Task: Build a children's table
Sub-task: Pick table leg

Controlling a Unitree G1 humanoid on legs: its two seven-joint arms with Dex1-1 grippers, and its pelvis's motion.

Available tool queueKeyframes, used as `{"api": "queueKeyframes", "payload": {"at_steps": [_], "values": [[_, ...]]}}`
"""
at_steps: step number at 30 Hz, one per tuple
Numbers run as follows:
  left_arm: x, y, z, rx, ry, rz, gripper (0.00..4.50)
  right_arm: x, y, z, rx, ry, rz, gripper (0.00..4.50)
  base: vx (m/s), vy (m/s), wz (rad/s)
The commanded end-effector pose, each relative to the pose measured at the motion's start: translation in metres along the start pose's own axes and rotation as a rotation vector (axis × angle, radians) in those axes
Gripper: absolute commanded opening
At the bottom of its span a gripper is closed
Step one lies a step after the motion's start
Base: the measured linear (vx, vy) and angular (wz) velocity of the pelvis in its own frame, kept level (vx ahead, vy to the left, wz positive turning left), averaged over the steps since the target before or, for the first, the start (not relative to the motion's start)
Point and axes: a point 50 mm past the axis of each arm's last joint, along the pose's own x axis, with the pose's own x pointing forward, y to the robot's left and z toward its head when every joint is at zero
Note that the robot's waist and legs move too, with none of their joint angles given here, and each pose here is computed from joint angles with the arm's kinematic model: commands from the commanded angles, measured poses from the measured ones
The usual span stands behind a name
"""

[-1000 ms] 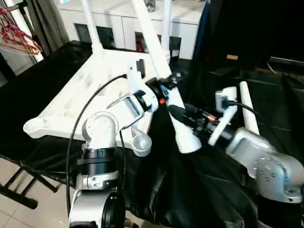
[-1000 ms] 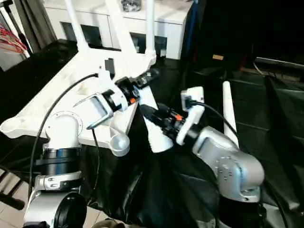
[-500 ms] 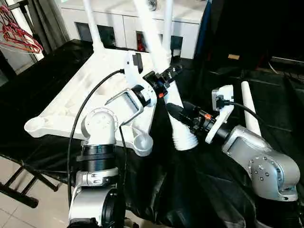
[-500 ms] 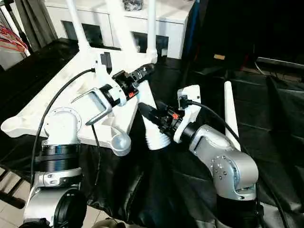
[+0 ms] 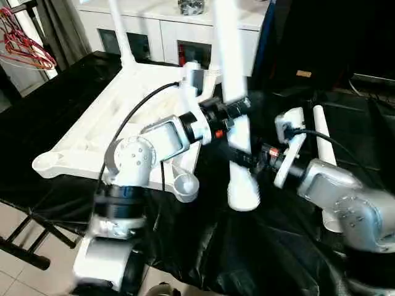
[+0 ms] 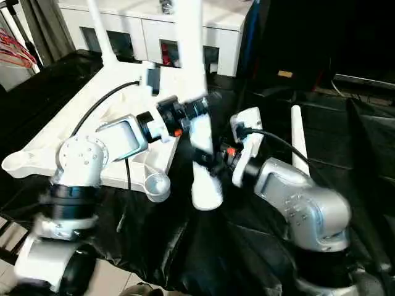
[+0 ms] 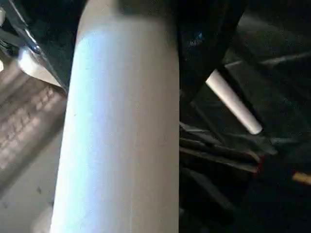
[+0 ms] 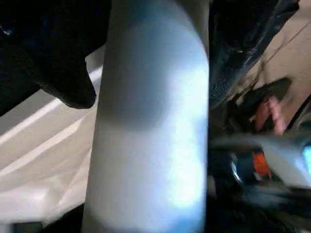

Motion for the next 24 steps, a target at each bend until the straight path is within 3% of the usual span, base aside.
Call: {"api": "queueKeyframes", "payload": {"at_steps": [1, 9, 24], "values": [[-0.001, -0.008, 0.011, 0.087, 0.023, -0.088, 1.85, -0.008, -0.001, 0.000, 0.035, 0.041, 0.046, 3.43, 0.000, 0.000, 0.00], [-0.004, -0.016, 0.012, 0.148, 0.102, -0.239, 1.85, -0.013, 0.005, -0.005, 0.009, 0.171, 0.170, 3.43, 0.000, 0.000, 0.00], [-0.001, -0.020, 0.011, 0.143, 0.088, -0.309, 1.85, -0.012, 0.009, -0.006, -0.037, 0.178, 0.235, 3.43, 0.000, 0.000, 0.00]]}}
